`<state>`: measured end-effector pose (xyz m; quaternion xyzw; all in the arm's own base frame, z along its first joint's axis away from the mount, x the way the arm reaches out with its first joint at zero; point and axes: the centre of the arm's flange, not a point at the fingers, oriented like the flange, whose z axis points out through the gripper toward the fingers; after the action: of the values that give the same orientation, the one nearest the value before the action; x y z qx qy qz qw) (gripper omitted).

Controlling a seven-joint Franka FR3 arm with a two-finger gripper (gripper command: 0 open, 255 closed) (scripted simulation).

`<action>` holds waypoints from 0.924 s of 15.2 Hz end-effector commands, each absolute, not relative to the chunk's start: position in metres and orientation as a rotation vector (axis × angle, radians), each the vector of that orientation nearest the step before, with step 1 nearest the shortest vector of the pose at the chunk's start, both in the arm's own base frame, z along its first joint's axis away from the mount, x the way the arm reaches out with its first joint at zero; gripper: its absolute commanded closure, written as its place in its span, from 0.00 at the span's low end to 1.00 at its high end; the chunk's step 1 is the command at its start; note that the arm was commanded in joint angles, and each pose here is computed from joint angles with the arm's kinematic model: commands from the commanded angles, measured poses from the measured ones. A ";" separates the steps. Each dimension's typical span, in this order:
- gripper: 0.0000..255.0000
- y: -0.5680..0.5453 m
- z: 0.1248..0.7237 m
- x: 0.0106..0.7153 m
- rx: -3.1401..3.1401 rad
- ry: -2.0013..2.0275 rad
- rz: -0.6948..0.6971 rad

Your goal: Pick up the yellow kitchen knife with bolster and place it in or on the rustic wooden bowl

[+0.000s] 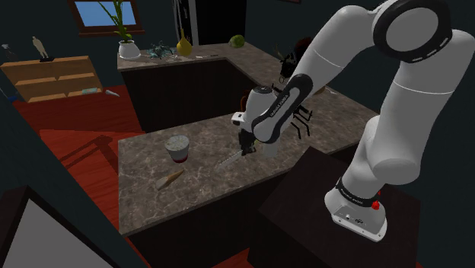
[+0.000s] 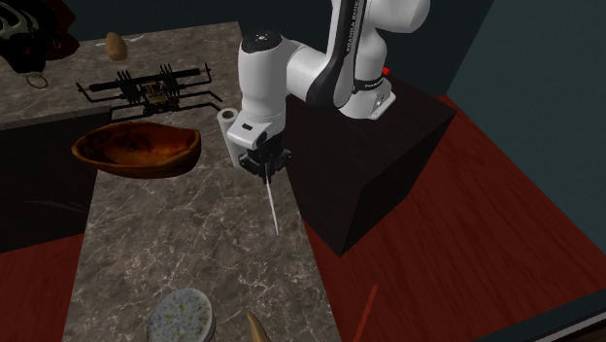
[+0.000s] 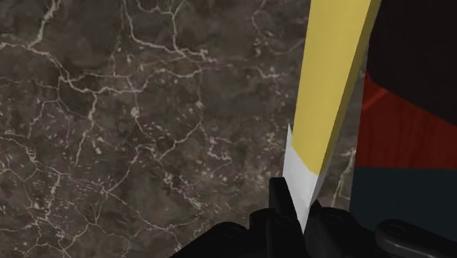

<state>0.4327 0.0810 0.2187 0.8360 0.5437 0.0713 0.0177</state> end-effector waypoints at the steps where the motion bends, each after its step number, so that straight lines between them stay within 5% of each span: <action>1: 1.00 0.082 0.229 0.432 2.597 1.689 0.221; 14: 1.00 0.082 0.298 0.432 2.597 1.689 0.221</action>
<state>0.4319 0.0834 0.2928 0.8361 0.5437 0.0713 0.0179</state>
